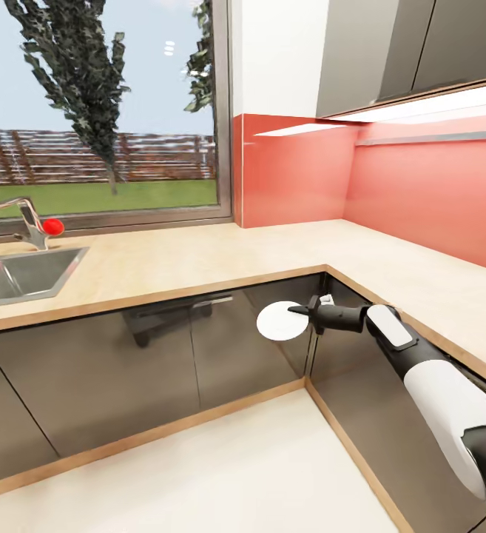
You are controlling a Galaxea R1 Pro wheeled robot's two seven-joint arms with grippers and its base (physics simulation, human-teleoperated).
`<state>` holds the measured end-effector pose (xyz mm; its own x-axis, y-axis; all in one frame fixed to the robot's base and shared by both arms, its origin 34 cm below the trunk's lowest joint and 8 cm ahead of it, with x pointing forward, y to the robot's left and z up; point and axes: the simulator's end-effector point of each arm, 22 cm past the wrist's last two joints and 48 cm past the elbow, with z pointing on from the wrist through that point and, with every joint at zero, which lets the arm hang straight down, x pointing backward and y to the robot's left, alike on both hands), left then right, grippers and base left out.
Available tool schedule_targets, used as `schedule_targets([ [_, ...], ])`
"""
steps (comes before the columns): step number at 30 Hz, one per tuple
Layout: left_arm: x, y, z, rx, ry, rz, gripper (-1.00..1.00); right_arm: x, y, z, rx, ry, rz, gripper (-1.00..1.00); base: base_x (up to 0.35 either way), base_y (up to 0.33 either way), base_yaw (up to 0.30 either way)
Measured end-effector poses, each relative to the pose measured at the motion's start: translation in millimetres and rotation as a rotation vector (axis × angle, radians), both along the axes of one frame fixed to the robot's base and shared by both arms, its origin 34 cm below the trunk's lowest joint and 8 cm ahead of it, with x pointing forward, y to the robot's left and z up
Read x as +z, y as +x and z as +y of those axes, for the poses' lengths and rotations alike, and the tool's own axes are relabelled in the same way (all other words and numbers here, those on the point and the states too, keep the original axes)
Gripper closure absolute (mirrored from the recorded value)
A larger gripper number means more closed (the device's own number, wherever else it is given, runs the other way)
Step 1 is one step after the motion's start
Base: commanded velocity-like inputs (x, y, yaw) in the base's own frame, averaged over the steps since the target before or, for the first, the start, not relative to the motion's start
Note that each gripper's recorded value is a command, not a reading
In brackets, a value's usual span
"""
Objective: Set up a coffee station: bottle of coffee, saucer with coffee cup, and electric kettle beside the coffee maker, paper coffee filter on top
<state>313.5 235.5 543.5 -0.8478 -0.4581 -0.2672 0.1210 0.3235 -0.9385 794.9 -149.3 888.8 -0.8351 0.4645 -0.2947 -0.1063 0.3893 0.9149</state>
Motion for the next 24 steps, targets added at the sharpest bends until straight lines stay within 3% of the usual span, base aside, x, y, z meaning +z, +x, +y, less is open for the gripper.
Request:
schedule_targets([
  [9,0.0,0.0,-1.0,0.0,-0.002,0.001,-1.0,0.4,-0.2,1.1,0.002,0.0,-0.001,1.0,0.0,0.0,0.23],
  [20,0.0,0.0,-1.1,0.0,-0.002,0.001,-1.0,0.1,-0.6,1.4,0.004,-0.001,0.0,1.0,0.0,0.0,0.03],
  [24,0.0,0.0,-1.1,0.0,-0.003,0.001,-1.0,3.8,-0.5,2.8,0.007,0.001,-0.009,1.0,0.0,0.0,0.178],
])
